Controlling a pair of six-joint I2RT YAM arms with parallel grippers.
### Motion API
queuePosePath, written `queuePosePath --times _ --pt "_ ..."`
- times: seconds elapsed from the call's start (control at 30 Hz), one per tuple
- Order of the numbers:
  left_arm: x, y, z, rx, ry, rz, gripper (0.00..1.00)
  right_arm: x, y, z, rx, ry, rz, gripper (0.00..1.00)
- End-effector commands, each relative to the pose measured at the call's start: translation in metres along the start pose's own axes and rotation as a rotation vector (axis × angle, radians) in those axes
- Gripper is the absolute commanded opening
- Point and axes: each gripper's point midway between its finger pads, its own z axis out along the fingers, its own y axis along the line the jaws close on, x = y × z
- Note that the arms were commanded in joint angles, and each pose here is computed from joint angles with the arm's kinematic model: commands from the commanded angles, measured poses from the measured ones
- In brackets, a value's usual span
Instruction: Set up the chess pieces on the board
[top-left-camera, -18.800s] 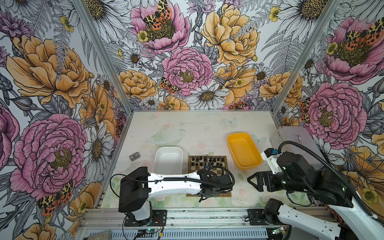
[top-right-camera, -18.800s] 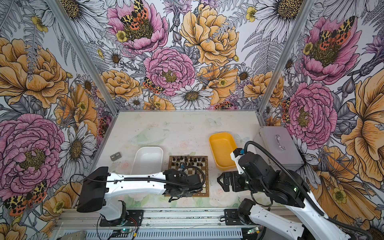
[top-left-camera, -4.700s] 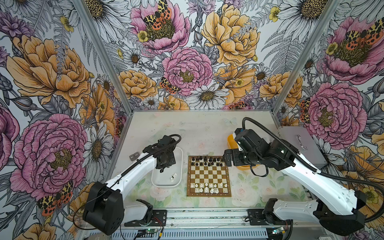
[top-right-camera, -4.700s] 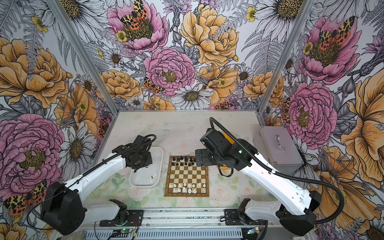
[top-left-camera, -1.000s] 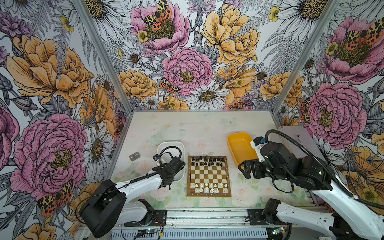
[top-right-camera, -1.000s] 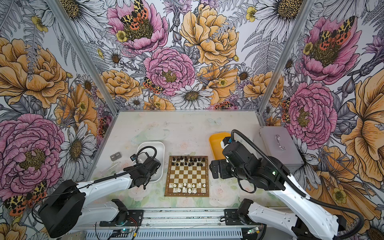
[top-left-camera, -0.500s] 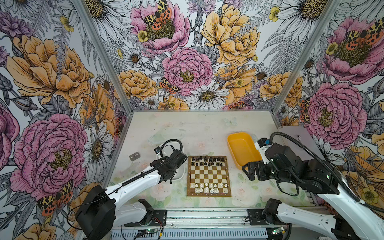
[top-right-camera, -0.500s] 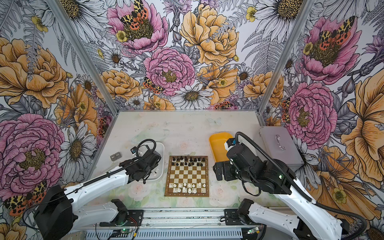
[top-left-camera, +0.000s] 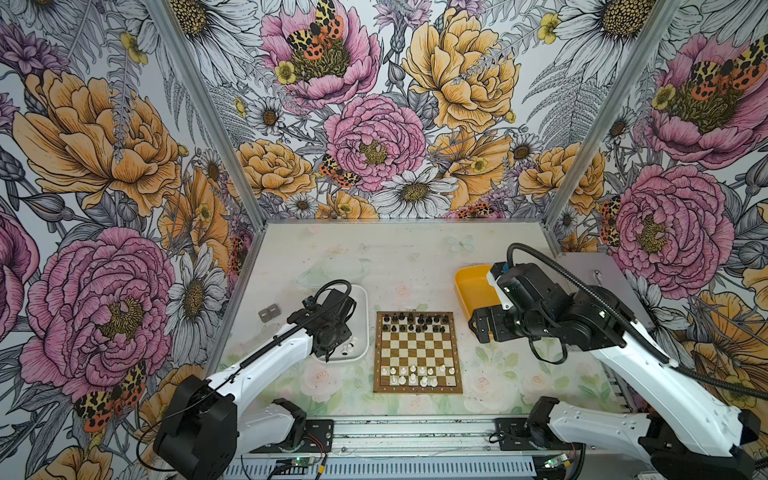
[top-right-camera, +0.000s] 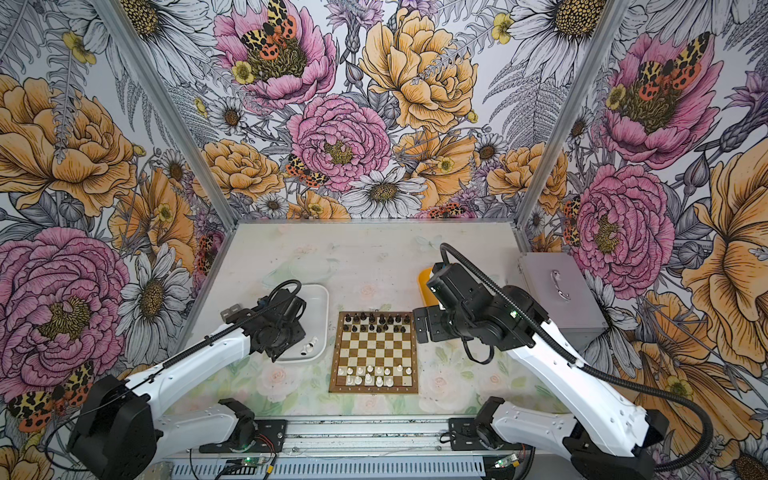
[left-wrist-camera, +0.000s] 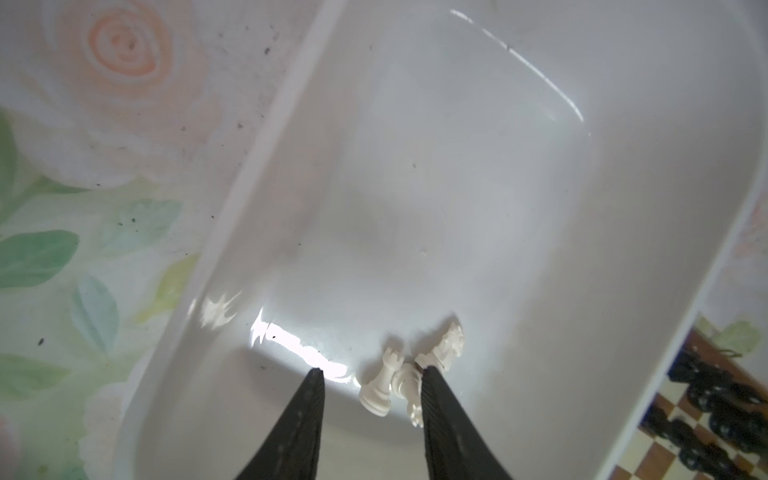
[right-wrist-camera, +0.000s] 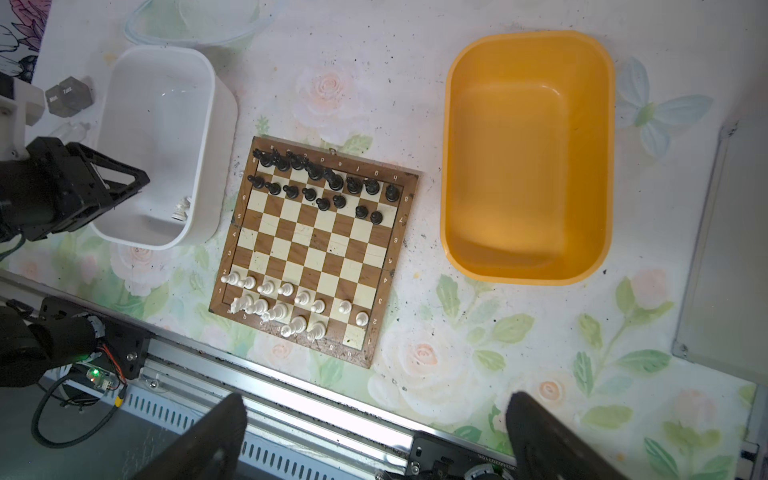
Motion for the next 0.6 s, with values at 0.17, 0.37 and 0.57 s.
queuePosePath --times 0.17,0.37,0.57 --pt "0.012 -0.003 0.003 0.064 0.142 0.092 0.42 -0.040 0.023 -0.001 -0.063 -0.016 0.057 1.00" --pt "0.012 -0.011 0.006 0.126 0.208 0.132 0.44 -0.053 0.029 0.003 -0.051 -0.016 0.104 1.00" --pt "0.017 -0.016 0.009 0.155 0.266 0.178 0.45 -0.065 0.032 0.009 -0.032 -0.014 0.118 1.00"
